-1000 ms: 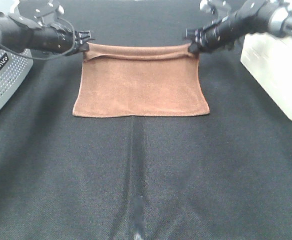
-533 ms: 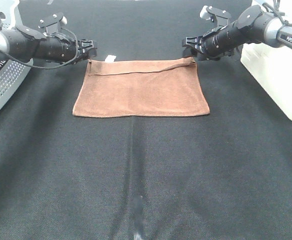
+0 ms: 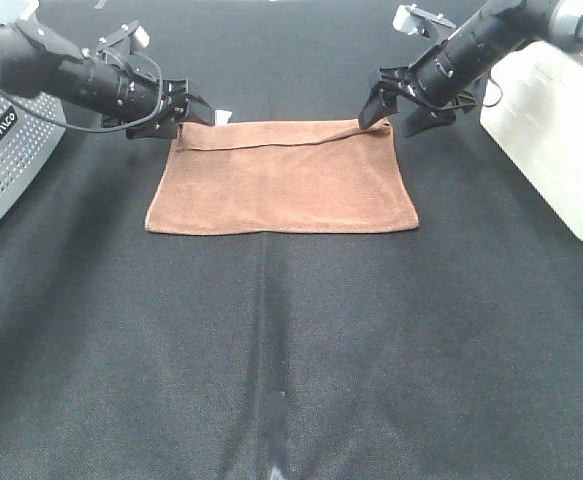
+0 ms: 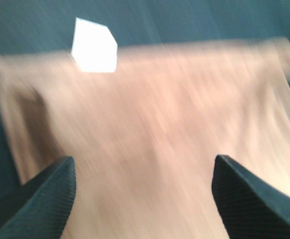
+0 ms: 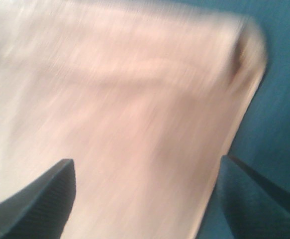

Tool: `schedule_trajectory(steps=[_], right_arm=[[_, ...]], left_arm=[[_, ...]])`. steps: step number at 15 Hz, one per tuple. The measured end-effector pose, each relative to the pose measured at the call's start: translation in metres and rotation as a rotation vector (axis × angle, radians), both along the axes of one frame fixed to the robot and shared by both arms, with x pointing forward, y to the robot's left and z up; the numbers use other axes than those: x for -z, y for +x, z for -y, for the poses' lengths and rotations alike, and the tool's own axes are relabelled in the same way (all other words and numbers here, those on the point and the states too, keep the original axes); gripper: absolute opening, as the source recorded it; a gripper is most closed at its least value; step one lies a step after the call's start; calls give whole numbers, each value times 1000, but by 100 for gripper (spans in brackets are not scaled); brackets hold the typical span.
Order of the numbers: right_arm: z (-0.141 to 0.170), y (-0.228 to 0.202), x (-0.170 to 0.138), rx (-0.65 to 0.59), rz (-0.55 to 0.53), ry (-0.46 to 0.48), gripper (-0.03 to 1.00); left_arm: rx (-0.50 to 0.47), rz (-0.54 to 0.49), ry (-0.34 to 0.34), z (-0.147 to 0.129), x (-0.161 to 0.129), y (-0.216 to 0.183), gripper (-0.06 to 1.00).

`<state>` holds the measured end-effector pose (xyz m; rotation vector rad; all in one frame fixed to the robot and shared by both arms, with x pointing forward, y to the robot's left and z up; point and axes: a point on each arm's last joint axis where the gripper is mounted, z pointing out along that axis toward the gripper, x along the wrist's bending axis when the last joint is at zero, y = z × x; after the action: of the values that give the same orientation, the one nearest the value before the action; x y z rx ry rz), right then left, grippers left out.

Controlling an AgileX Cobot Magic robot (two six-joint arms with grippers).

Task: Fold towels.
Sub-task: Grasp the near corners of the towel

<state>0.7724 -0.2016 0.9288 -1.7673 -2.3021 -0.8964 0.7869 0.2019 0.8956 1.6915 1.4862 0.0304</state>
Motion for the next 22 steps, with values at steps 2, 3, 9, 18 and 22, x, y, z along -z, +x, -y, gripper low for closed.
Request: schedule_trajectory(steps=[2,3,9,18,22], right_arm=[[0,-5,-4,-7,-49,0,74],[0,-10,-5,-18,-97,-1,74],[4,-19,-34,34,-142,-26,74],[22,-79,2,43,-315,-2,74],[22,-80,10,46,-286,5,74]], left_arm=[[45,-25,12,1,-8,-5,72],[78,-62,4,3,-15,-10,72],[79,-232,-42,4,-49,-32,73],[-94,-474,80,-33,-21,-85,73],[-134,-457,93,-35,-10,-86,73]])
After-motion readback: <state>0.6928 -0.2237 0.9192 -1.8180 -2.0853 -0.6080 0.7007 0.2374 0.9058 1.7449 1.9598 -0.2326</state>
